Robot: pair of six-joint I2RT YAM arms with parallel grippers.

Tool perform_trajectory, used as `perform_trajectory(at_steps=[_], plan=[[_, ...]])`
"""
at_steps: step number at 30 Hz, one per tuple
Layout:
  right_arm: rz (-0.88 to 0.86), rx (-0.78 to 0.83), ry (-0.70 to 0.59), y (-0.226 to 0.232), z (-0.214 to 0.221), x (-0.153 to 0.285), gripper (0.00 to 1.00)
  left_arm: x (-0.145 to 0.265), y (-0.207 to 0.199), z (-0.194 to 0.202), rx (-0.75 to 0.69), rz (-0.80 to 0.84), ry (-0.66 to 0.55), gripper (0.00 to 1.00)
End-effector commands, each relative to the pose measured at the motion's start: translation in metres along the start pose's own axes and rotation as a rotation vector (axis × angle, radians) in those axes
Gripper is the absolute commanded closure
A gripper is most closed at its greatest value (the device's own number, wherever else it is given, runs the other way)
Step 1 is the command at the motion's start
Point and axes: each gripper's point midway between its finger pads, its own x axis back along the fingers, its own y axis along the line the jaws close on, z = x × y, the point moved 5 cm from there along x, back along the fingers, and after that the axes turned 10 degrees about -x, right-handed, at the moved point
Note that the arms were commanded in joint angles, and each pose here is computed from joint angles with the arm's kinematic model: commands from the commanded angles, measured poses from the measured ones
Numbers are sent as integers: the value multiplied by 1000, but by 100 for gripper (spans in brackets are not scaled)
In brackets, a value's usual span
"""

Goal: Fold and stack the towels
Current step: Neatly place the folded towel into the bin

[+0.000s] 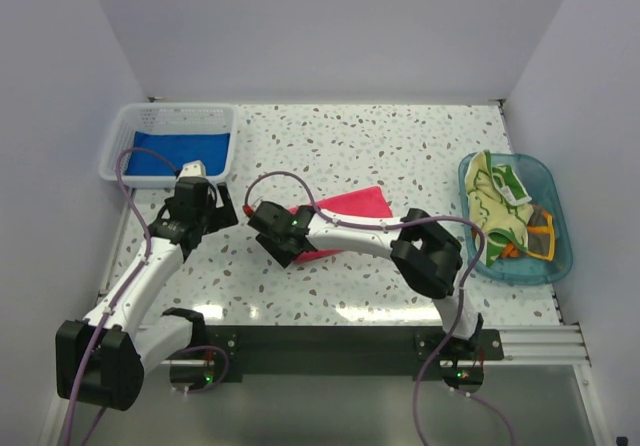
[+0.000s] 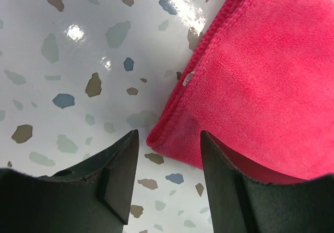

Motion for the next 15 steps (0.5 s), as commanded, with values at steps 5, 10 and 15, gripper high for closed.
perform_trajectory(at_steps=[5,10,15], plan=[[19,-11,42,4,10,-22,46,-1,1,-5,16,-5,-25,0],[69,-5,73,-2,25,-37,45,-1,2,-4,14,-6,-22,0],[113,16,120,-9,43,-51,57,-2,0,-3,9,14,-15,0]])
